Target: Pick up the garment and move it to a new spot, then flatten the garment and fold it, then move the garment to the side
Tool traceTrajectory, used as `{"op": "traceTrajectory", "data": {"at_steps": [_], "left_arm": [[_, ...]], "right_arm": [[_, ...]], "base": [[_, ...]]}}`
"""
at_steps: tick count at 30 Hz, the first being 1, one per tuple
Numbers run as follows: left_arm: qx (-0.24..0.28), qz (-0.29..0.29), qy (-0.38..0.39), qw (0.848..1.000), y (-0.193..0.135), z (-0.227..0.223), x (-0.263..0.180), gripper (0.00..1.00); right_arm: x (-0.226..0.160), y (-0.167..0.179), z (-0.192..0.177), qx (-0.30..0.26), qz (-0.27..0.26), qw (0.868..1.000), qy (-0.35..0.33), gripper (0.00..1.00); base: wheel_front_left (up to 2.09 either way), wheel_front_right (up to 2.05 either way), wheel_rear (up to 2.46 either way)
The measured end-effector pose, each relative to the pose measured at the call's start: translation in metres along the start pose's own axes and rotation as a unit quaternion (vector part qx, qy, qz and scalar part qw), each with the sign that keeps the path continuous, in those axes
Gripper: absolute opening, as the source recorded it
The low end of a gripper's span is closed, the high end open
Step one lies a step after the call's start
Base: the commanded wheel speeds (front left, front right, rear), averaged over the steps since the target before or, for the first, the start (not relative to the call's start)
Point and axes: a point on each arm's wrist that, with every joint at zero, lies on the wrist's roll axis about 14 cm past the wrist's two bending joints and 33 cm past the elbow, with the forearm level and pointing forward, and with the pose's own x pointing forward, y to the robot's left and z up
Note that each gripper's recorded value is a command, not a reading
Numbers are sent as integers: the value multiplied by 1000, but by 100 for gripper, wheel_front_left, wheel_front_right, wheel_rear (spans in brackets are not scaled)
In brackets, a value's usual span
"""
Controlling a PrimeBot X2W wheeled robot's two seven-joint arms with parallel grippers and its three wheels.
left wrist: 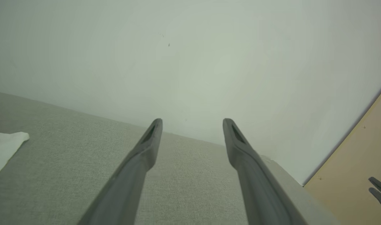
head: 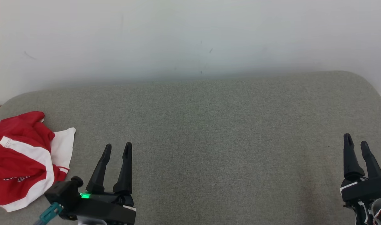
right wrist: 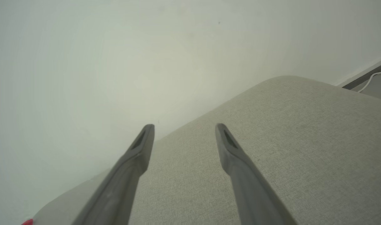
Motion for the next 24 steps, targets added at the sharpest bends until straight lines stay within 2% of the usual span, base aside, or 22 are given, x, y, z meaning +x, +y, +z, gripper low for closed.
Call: {"op": "traceTrajectory", "data": {"at_steps": [10,19,24], "left_arm": [[94,26,17,995,18,-5,-11,100],[112,90,37,989,49,-16,-25,100],[135,103,35,985,57,-12,-27,100]], "right_arm": [[-6,11,-23,-54,19,998,27,100],[-12,20,-36,-91,34,994,40,100],[-13,24,-39,-105,39,993,44,100]], "base": [[0,0,0],[0,0,0],[0,0,0]]}}
